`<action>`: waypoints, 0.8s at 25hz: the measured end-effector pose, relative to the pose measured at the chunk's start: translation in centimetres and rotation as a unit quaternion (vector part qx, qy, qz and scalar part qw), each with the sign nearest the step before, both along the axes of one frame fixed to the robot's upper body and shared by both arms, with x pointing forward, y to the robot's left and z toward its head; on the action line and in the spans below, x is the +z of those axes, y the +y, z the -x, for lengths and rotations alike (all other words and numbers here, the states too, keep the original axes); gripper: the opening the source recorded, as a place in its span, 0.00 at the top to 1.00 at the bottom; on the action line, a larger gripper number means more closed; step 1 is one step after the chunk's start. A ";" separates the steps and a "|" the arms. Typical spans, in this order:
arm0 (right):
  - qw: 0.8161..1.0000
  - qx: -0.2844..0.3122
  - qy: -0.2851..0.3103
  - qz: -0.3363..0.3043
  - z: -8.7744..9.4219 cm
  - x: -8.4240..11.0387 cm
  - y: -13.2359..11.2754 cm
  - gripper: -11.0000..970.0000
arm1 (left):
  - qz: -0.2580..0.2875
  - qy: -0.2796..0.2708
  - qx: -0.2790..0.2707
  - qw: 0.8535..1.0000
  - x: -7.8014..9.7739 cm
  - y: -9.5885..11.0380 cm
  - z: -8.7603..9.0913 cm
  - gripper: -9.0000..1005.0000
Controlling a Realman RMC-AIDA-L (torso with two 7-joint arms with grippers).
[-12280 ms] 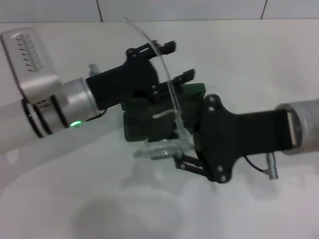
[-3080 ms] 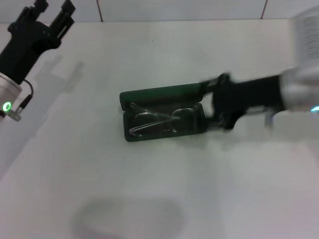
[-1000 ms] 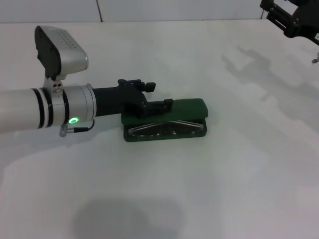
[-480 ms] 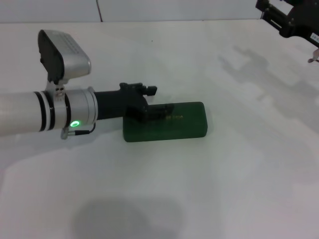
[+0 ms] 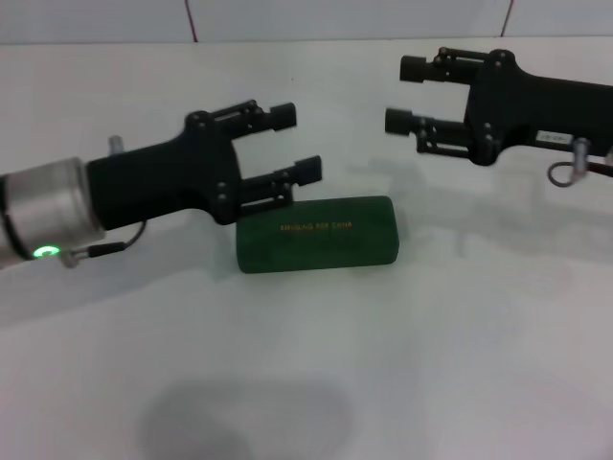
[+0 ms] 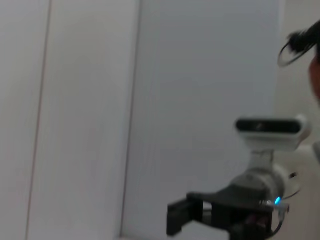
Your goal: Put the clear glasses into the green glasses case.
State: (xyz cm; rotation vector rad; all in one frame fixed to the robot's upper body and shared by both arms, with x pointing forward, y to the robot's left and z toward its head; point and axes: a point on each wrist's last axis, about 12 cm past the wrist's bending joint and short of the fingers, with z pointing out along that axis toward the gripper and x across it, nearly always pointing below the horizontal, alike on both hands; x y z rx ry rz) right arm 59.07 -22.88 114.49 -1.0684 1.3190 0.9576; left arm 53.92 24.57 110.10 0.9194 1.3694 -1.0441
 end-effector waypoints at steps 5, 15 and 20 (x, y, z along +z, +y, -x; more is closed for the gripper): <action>0.997 0.074 -0.003 0.018 0.9 0.5 0.5 0.31 | 0.016 -0.021 -0.002 1.000 0.1 1.3 1.7 0.28; 0.995 0.086 -0.016 0.051 1.3 -0.5 2.3 0.08 | 0.009 -0.049 0.010 0.999 -0.9 1.3 2.9 0.11; 0.995 0.086 -0.020 0.051 1.4 -0.7 2.5 0.09 | 0.008 -0.048 0.015 0.999 -1.2 1.5 3.1 0.11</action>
